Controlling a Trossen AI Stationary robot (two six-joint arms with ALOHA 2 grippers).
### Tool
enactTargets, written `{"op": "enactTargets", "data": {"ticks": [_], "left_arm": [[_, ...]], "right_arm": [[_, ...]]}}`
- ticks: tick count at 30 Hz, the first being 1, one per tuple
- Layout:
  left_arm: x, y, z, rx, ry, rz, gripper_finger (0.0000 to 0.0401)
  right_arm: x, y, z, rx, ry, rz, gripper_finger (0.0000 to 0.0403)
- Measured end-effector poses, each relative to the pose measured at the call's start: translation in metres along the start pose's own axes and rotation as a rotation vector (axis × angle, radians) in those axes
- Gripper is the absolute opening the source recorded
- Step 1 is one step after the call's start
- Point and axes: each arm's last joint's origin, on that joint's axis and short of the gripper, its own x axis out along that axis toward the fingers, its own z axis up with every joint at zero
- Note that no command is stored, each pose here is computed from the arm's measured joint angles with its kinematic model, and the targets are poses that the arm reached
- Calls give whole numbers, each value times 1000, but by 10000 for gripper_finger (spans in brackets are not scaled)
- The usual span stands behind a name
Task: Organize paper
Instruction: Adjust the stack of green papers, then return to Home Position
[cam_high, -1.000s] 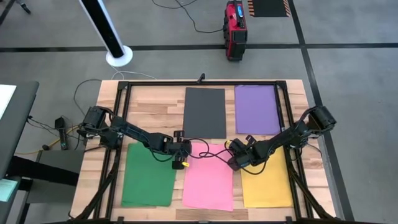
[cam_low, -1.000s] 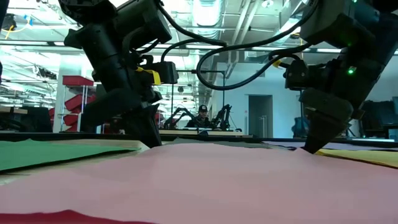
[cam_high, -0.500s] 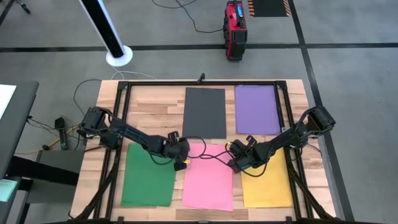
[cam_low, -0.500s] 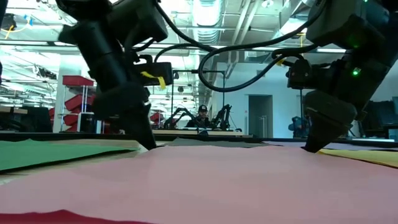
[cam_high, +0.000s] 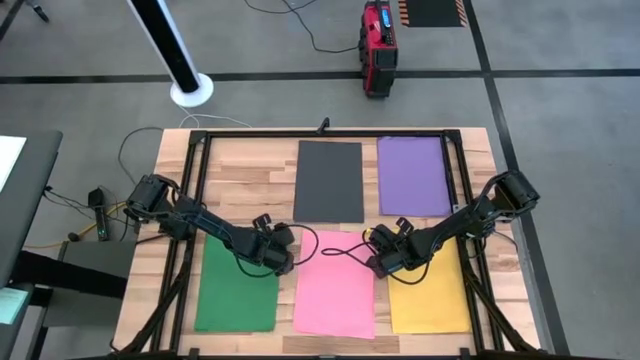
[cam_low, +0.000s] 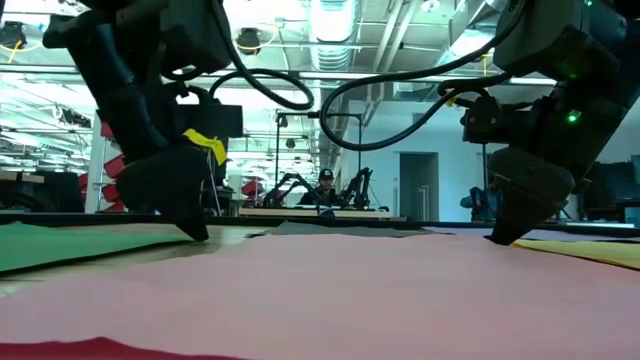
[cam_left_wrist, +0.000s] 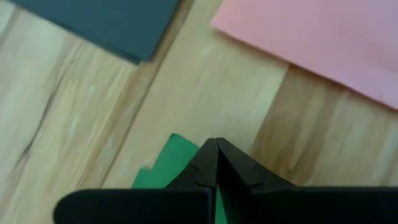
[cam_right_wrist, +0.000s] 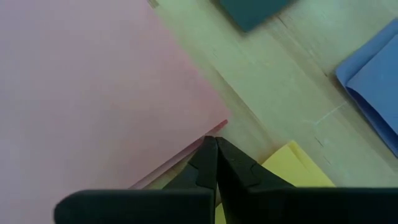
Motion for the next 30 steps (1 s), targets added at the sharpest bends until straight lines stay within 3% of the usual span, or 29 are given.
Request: {"op": "enactTargets", "data": {"ticks": [8, 15, 22, 27, 30], "left_arm": [[0, 5, -5, -8, 37, 59, 0], [-5, 7, -3, -17, 22, 44, 0], [-28, 0, 0, -23, -49, -77, 0], [-39, -20, -2, -14, -98, -245, 0], [-47, -29, -9, 9, -134, -270, 0]], "right_arm": [[0, 0, 0, -1, -2, -3, 0], [0, 0, 0, -2, -4, -5, 0], [-2, 0, -2, -26, -21, -20, 0], [-2, -1, -3, -22, -21, -31, 0], [-4, 1, -6, -35, -28, -23, 0]]}}
